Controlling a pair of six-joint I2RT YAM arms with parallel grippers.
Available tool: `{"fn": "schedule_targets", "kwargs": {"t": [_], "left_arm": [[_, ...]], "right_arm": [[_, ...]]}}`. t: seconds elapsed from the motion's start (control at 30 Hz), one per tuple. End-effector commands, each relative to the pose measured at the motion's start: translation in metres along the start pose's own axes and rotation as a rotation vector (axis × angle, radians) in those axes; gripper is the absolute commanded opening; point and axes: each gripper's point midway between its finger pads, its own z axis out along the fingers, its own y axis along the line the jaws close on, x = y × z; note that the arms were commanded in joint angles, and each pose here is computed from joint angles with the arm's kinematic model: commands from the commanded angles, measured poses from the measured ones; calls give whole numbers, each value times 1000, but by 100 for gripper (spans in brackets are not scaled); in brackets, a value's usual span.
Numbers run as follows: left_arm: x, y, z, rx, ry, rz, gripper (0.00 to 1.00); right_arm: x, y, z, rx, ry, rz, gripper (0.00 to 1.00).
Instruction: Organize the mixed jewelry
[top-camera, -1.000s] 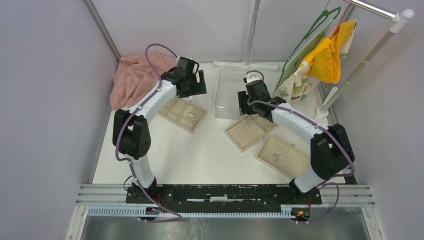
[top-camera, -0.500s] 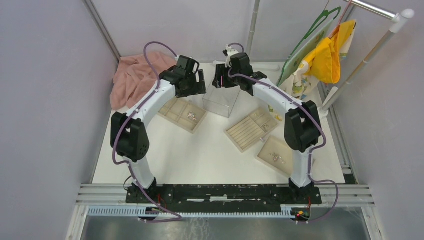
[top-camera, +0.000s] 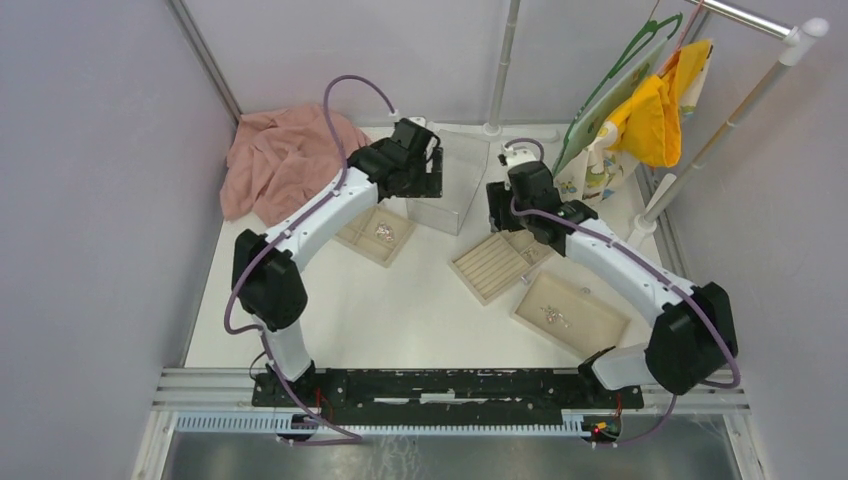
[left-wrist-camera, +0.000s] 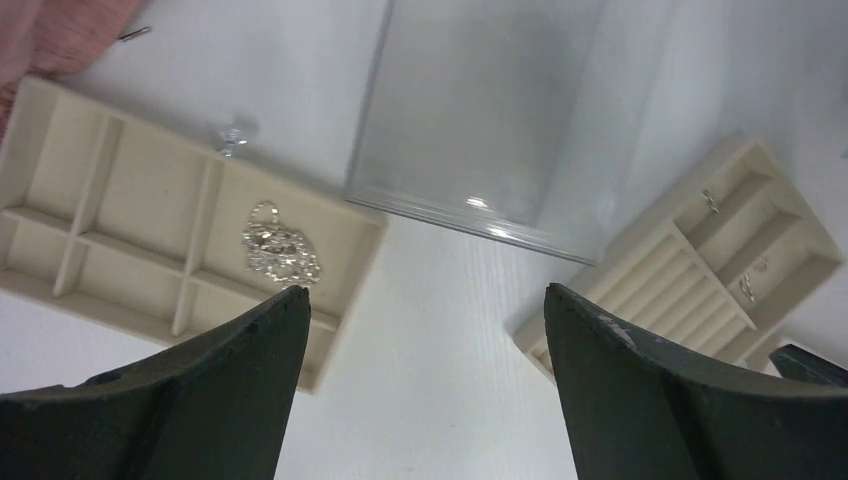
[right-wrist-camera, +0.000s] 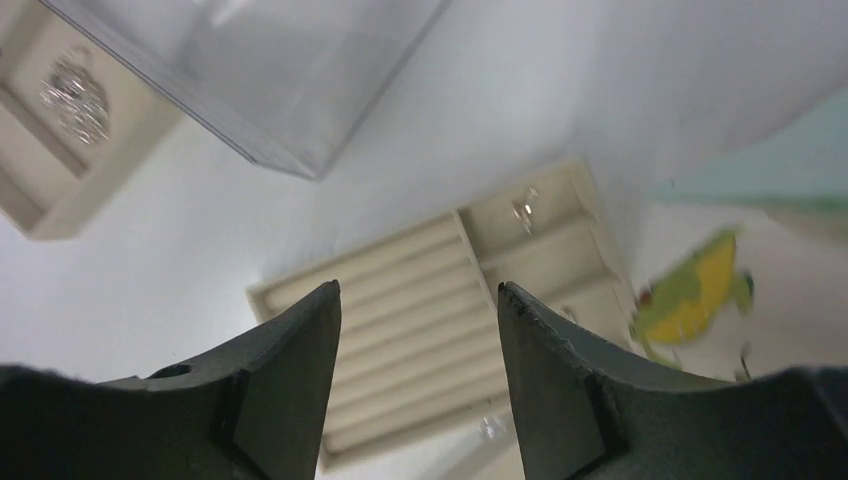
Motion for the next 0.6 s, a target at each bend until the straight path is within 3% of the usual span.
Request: {"fn": "schedule_targets", "kwargs": {"t": [0.0,0.17,0.23,0.33,0.57], "left_arm": [[-16,-20,-20,-28,-96,116,92],[-17,-64,-10,15,-127,229,91],[-2,-91,-1,-71,-160,316,91],[9,-99,20,-232,-202,384,92],[14,-110,57,-369,-262,514,92]], "right_arm": [[33,-35,-25,135,-18,8,65],[61,-55,-38,220,22,17,64],[67,-62,-41,251,35,15,64],[73,-65,-47,256,40,26,64],[99,-66,-60,229,68,40,65]]}}
